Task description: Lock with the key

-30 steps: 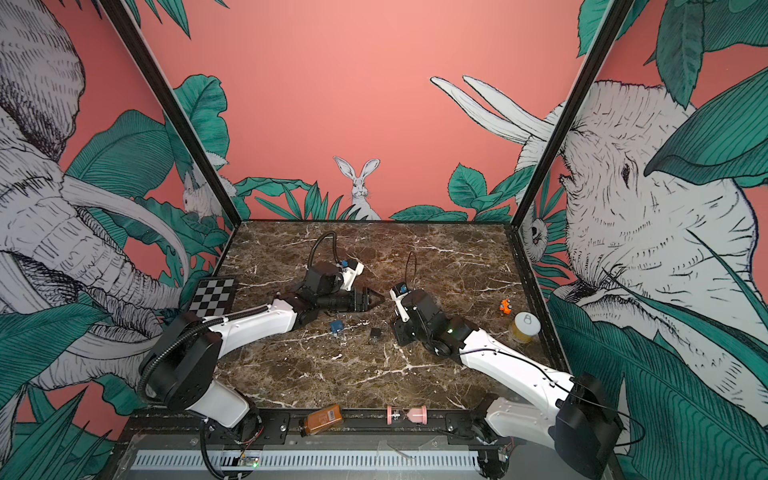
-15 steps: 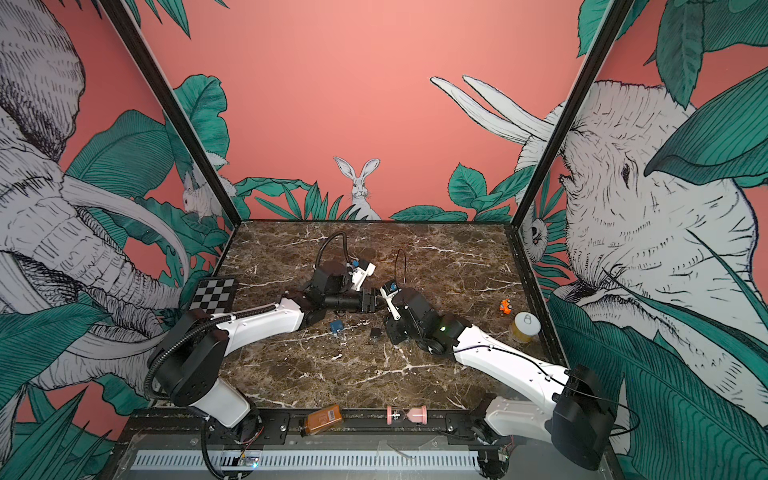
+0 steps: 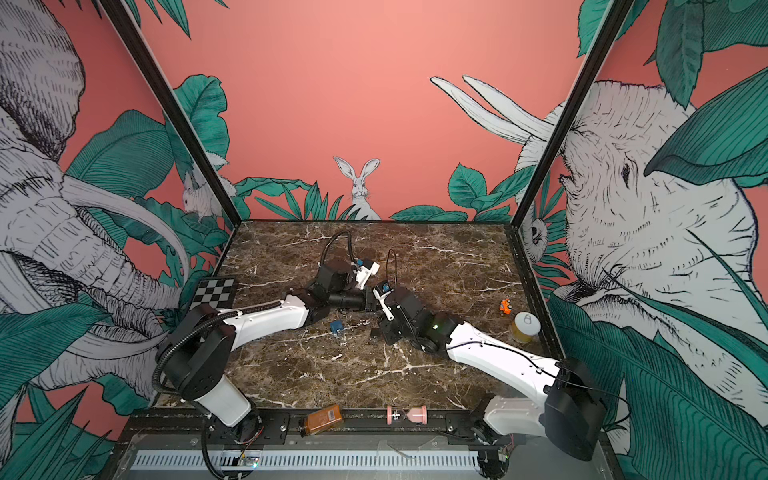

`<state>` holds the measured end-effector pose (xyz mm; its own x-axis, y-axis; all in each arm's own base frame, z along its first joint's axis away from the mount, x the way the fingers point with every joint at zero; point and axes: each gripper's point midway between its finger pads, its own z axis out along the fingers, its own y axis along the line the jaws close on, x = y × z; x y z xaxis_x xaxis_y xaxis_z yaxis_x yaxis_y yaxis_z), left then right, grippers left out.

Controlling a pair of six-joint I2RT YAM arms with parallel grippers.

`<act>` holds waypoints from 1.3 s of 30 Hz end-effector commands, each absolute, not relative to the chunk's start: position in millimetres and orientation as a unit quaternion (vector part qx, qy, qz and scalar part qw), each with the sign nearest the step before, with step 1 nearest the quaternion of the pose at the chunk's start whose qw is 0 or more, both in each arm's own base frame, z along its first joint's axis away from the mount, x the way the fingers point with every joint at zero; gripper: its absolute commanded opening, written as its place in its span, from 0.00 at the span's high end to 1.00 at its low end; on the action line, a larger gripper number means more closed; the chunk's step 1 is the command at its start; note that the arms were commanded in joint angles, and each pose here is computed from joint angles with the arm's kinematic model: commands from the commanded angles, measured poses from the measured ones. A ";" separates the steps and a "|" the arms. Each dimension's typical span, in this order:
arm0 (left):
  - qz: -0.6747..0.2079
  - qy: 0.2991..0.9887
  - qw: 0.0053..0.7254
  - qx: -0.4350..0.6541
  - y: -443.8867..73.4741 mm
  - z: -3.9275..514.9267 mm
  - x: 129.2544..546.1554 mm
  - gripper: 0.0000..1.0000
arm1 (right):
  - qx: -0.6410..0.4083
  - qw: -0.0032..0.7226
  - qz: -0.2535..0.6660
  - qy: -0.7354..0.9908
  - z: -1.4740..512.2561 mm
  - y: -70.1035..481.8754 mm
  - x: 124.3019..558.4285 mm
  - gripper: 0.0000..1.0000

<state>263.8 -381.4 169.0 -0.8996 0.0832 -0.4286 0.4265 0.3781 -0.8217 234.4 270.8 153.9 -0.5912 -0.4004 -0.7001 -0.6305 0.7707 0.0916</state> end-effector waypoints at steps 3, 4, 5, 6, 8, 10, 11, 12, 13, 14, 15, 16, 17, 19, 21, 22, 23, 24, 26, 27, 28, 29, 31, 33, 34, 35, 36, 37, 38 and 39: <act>-0.540 0.811 0.155 0.161 -385.7 172.1 262.6 0.67 | -0.291 0.377 0.170 0.863 173.1 277.8 241.7 0.78; -0.539 0.812 0.154 0.161 -385.1 170.8 262.6 0.67 | -0.289 0.378 0.167 0.863 173.0 276.7 242.2 0.78; -0.538 0.813 0.152 0.161 -385.1 169.0 261.3 0.68 | -0.288 0.380 0.165 0.863 173.7 276.0 242.7 0.78; -0.536 0.815 0.150 0.161 -384.7 167.3 260.5 0.69 | -0.286 0.381 0.163 0.864 173.5 274.7 243.2 0.78; -0.534 0.817 0.148 0.162 -383.9 164.6 259.8 0.71 | -0.283 0.387 0.160 0.863 175.9 272.5 244.4 0.78; -0.531 0.819 0.145 0.162 -383.1 162.4 259.4 0.76 | -0.281 0.390 0.158 0.862 176.9 271.4 244.8 0.78; -0.530 0.820 0.144 0.162 -383.2 161.9 259.4 0.76 | -0.281 0.390 0.159 0.863 176.4 271.0 244.5 0.78; -0.529 0.821 0.143 0.161 -383.2 161.0 259.4 0.78 | -0.281 0.390 0.159 0.862 176.9 271.1 244.2 0.78; -0.529 0.821 0.143 0.162 -383.4 160.6 259.4 0.81 | -0.282 0.389 0.159 0.862 176.4 271.1 243.8 0.78; -0.529 0.821 0.142 0.162 -384.1 160.6 259.7 0.85 | -0.282 0.389 0.160 0.862 176.4 271.2 243.7 0.78; -0.529 0.821 0.142 0.160 -383.9 160.0 260.2 0.87 | -0.281 0.389 0.159 0.862 175.8 270.7 243.8 0.78; -0.529 0.822 0.142 0.160 -384.5 160.1 260.5 0.88 | -0.281 0.389 0.158 0.863 174.9 270.3 243.7 0.78; -0.529 0.821 0.142 0.159 -384.8 160.0 260.7 0.91 | -0.281 0.389 0.158 0.863 174.4 269.9 243.5 0.78; -0.530 0.820 0.143 0.160 -385.2 161.1 261.3 0.95 | -0.280 0.390 0.159 0.863 173.5 270.2 243.5 0.78; -0.532 0.819 0.144 0.162 -385.9 162.7 261.3 1.00 | -0.279 0.391 0.157 0.863 171.7 270.5 244.7 0.78; -0.532 0.818 0.146 0.162 -385.8 163.5 261.7 1.00 | -0.278 0.391 0.155 0.863 171.0 270.3 245.7 0.78; -0.533 0.817 0.147 0.162 -385.9 164.2 261.4 1.00 | -0.276 0.394 0.153 0.863 171.9 270.9 247.6 0.77; -0.534 0.816 0.150 0.162 -385.7 165.5 262.7 1.00 | -0.276 0.394 0.151 0.863 172.7 271.4 248.4 0.76; -0.538 0.813 0.153 0.160 -387.0 166.3 263.3 1.00 | -0.274 0.398 0.145 0.864 174.6 271.1 251.8 0.72; -0.542 0.811 0.155 0.156 -387.8 167.8 264.7 1.00 | -0.271 0.400 0.143 0.864 176.2 271.0 253.3 0.70; -0.546 0.809 0.158 0.150 -388.6 170.2 266.6 1.00 | -0.270 0.402 0.140 0.864 177.0 270.9 254.8 0.67; -0.546 0.809 0.167 0.140 -387.5 173.4 270.8 1.00 | -0.266 0.406 0.138 0.863 179.8 270.7 256.8 0.62; -0.550 0.803 0.192 0.121 -384.1 185.2 278.4 1.00 | -0.258 0.417 0.137 0.860 186.5 269.3 259.5 0.46; -0.555 0.794 0.228 0.099 -380.0 201.5 290.8 1.00 | -0.248 0.438 0.145 0.852 198.7 267.0 260.8 0.35; -0.561 0.787 0.239 0.092 -378.0 211.4 295.1 1.00 | -0.240 0.451 0.151 0.846 206.1 264.2 260.8 0.31; -0.568 0.780 0.251 0.082 -375.9 220.8 300.1 1.00 | -0.236 0.464 0.155 0.840 213.5 261.6 260.6 0.30; -0.575 0.771 0.263 0.074 -373.4 230.2 304.3 1.00 | -0.231 0.479 0.159 0.832 222.5 257.5 259.9 0.29; -0.581 0.764 0.271 0.065 -371.4 237.2 307.1 1.00 | -0.226 0.491 0.162 0.825 230.1 253.7 259.3 0.28; -0.590 0.756 0.279 0.057 -370.4 245.4 308.7 1.00 | -0.222 0.505 0.167 0.817 238.9 249.4 258.8 0.27; -0.600 0.748 0.280 0.047 -369.8 251.7 309.5 1.00 | -0.214 0.521 0.170 0.809 249.2 243.7 259.0 0.27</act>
